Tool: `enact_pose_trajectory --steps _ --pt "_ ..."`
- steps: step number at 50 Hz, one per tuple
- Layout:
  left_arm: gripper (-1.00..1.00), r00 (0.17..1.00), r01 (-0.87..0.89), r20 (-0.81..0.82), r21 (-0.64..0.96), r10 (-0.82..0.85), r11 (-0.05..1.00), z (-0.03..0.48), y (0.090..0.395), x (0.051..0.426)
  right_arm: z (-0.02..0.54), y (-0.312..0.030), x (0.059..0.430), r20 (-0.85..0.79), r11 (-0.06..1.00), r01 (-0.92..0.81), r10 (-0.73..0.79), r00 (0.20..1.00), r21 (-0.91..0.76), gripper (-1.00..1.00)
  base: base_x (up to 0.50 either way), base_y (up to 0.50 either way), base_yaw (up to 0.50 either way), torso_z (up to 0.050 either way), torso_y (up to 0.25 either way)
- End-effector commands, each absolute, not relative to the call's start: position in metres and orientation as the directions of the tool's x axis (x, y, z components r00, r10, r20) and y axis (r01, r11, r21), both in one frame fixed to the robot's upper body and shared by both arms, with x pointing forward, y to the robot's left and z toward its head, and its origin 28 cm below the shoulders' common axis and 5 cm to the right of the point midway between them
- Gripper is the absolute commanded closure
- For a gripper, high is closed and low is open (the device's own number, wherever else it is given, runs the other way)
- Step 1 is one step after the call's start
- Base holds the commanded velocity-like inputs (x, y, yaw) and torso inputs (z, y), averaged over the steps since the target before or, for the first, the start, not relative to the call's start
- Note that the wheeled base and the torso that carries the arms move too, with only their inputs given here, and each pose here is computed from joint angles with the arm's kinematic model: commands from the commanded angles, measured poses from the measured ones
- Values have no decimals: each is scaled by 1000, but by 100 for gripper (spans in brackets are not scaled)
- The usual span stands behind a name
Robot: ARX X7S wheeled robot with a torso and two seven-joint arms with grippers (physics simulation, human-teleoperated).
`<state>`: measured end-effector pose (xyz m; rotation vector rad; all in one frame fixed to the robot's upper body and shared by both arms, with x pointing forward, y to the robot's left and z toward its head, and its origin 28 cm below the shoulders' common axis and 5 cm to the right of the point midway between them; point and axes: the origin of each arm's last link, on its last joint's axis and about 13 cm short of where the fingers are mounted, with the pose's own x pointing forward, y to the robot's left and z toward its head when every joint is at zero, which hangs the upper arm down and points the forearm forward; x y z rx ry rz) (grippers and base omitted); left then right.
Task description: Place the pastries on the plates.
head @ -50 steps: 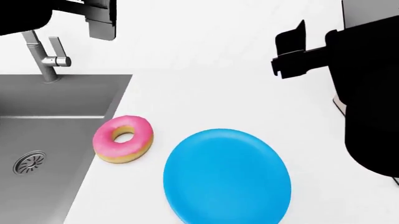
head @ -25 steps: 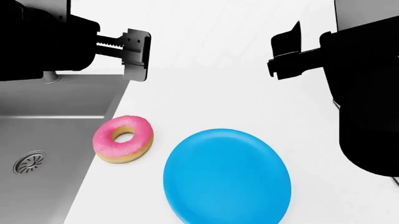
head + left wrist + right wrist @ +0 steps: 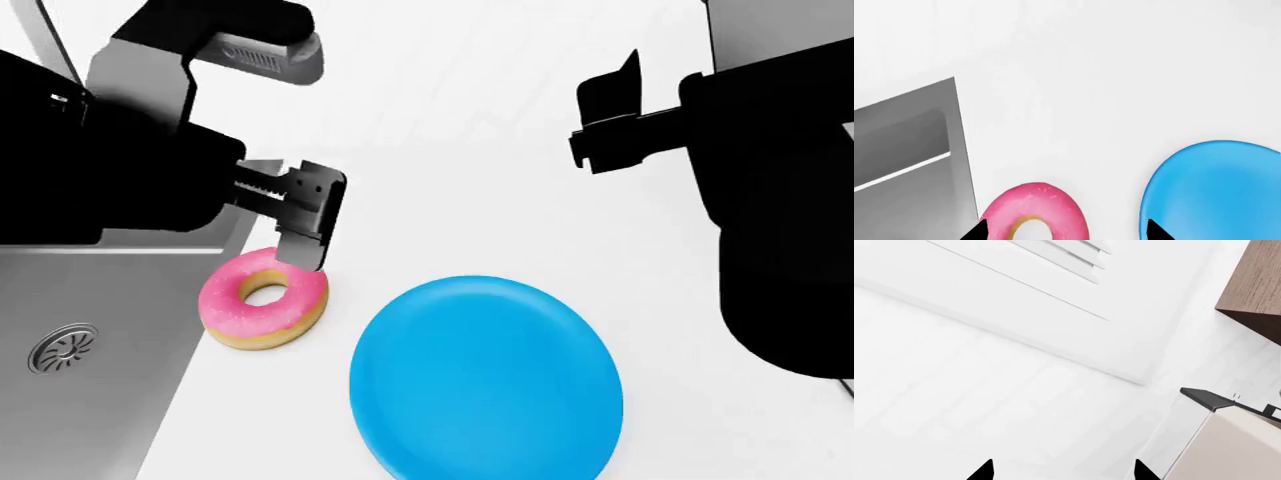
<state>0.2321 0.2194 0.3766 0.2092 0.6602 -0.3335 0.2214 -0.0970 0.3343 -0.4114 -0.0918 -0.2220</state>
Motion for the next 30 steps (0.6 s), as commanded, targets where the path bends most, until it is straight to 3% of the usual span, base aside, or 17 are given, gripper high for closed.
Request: enact_pose_trajectory --steps 1,30 --pt "-100 683 429 -694 130 -227 894 367 220 226 334 -97 222 134 893 232 -195 972 -386 -100 0 0 0 0 0" --pt "-100 662 412 -718 111 -214 904 340 228 235 330 -97 223 130 893 230 -194 972 -388 -100 0 0 0 0 0"
